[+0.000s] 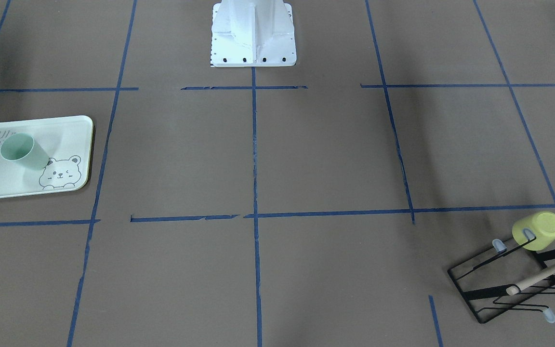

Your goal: Left arm grabs green cup and hands to right arm on tray

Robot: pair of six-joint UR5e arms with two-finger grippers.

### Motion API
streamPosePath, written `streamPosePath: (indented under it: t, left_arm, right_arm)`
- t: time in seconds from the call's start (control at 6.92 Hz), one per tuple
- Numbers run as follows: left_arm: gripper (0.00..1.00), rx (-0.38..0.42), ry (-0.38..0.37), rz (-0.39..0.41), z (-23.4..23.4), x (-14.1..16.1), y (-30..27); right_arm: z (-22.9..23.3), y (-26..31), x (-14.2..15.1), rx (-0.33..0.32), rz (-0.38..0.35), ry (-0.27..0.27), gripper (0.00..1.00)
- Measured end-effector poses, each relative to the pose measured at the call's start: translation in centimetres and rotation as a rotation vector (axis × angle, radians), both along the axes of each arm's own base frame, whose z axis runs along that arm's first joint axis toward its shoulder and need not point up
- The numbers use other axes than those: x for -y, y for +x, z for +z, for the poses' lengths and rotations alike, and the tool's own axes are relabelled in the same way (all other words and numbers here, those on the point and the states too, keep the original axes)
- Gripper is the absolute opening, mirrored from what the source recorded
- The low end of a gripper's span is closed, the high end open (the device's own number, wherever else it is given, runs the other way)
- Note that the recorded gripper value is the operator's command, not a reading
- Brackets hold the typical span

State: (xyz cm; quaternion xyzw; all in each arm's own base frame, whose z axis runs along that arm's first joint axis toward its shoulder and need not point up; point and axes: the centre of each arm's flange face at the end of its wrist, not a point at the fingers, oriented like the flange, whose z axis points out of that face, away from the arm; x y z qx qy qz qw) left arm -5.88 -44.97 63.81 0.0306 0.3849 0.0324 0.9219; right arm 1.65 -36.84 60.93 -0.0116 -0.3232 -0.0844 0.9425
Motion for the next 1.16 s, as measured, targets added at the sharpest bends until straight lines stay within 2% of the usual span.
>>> streamPosePath:
  t: [0.29,0.72,1.16]
  left_arm:
    - [1.0,0.003,0.003,0.002,-0.7,-0.4,0.1]
    - [1.0,0.003,-0.019,0.006,0.5,-2.7,0.2]
    - [1.0,0.002,-0.02,0.008,0.6,-2.9,0.3]
  right_arm:
    - [0.2,0.0,0.1,-0.001,0.0,-0.004,1.0]
    - [0.3,0.0,0.2,-0.001,0.0,-0.004,1.0]
    - [0.3,-0.1,0.3,-0.001,-0.001,-0.002,1.0]
